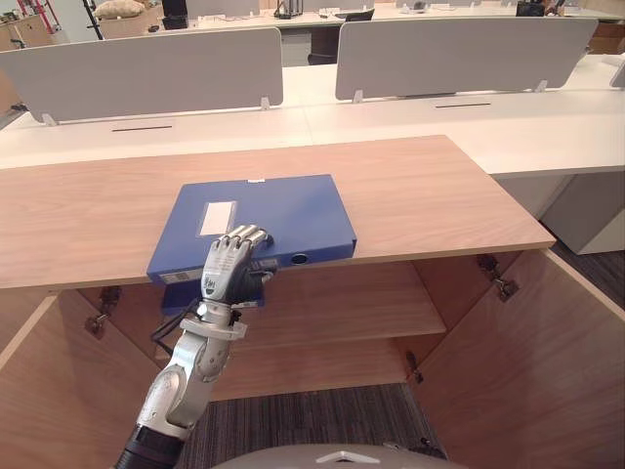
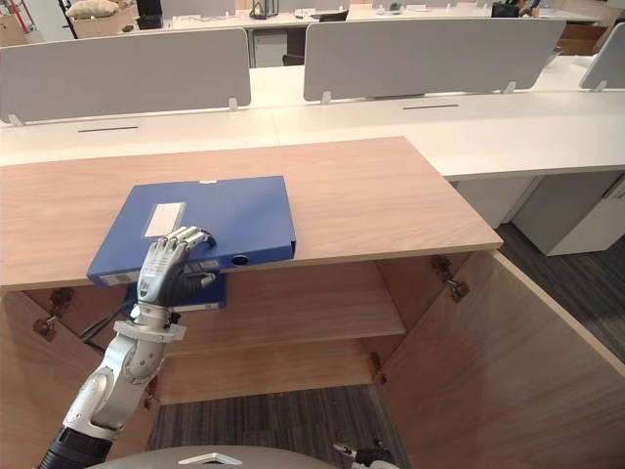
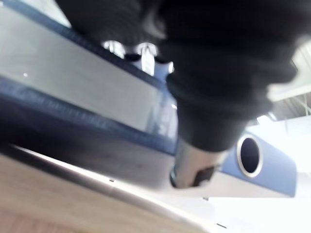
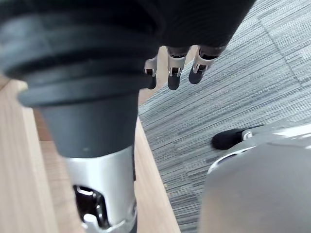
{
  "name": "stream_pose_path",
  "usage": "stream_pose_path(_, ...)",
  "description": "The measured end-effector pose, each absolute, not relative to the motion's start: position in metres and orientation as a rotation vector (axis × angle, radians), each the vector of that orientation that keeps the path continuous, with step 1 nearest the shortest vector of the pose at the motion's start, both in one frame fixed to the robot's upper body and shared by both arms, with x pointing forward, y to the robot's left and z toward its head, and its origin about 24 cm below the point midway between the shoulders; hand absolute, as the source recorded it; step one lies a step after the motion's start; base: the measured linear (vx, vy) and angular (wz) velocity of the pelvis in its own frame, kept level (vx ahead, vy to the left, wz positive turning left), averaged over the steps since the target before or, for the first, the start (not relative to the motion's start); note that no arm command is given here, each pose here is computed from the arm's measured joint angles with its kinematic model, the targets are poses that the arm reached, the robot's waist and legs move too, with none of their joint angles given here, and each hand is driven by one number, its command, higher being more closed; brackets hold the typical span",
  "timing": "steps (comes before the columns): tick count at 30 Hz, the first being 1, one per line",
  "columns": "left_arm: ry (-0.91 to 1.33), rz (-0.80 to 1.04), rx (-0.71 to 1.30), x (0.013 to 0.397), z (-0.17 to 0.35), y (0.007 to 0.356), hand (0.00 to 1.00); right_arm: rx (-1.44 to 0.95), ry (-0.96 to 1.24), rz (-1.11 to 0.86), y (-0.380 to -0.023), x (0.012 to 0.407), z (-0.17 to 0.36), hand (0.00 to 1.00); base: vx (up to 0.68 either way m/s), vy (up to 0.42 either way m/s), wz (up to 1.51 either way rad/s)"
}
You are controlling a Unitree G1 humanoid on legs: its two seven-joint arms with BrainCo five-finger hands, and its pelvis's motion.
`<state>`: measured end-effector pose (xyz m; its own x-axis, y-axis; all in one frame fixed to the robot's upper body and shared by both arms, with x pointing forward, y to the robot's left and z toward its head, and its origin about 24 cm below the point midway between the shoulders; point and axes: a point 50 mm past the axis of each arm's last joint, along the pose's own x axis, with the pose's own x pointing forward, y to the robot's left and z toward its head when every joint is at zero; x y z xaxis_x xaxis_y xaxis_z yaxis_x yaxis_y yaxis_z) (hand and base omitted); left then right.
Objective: Walk over to the cabinet, pick up the folder, carry it to the office cabinet, place the folder inside the office cabinet, then close the office cabinet door
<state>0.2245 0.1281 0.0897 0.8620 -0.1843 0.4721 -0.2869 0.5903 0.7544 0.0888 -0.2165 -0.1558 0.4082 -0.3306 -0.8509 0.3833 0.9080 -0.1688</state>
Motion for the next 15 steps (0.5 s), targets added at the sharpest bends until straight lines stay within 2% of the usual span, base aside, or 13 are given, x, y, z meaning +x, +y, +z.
stream_pose_path(5, -0.606, 0.157, 0.706, 0.212, 0.113, 0.123, 1.0, 0.108, 0.74, -0.423, -0.209, 0.139, -0.12, 0.0, 0.0, -0.009, -0.17)
stream_pose_path(15, -0.713, 0.137, 0.388, 0.194, 0.14, 0.105, 1.0, 0.295, 0.159, -0.433, -0.19, 0.187, -0.023, 0.0, -0.04, -0.001, -0.15)
